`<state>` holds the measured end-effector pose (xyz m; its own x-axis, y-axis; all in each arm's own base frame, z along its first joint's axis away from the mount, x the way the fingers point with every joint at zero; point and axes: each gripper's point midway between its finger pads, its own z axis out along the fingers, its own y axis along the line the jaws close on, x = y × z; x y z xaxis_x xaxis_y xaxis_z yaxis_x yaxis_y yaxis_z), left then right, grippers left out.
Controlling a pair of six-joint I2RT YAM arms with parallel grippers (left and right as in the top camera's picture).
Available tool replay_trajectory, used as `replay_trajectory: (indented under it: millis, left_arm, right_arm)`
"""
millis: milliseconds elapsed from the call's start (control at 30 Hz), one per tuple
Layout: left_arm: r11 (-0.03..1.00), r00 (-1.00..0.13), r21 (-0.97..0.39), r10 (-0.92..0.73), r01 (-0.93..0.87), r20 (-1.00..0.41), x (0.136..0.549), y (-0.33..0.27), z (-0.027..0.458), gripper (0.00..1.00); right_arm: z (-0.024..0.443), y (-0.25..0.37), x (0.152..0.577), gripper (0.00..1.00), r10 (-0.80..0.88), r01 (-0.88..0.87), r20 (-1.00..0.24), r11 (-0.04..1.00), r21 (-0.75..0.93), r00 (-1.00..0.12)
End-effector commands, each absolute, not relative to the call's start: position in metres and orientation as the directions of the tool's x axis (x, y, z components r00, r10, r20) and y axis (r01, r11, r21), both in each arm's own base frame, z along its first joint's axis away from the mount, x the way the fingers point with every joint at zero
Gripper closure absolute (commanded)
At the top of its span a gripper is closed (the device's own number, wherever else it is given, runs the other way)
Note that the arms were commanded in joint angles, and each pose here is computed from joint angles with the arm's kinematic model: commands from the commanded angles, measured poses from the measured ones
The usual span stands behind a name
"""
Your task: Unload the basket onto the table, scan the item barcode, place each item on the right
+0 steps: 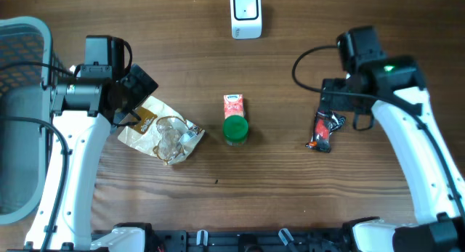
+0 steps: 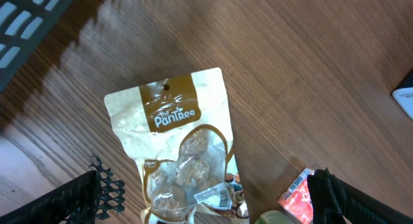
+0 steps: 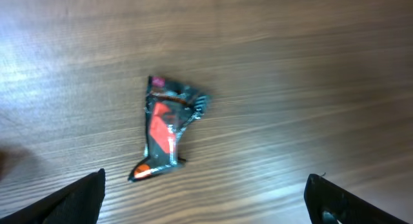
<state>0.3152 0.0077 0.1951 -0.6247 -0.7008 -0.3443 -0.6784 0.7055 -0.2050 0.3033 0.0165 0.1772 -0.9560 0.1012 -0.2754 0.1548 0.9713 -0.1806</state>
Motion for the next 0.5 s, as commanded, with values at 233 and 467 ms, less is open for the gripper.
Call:
replay_trajectory:
  millis: [233, 467]
  left_arm:
    - [0.713, -0.631, -0.198, -0.693, -0.673, -0.348, 0.315, 0.010, 0.195, 0.00]
    - [0.713, -0.631, -0.197, -0.693, -0.673, -0.348, 0.315, 0.010, 0.195, 0.00]
  right_arm:
    - [0.048, 0.087, 0.268, 0.05, 0.105, 0.094, -0.043, 0.975, 0.203, -0.994]
    - [0.027, 0.052, 0.237, 0.13, 0.275, 0.276, 0.032, 0.961, 0.003, -0.961]
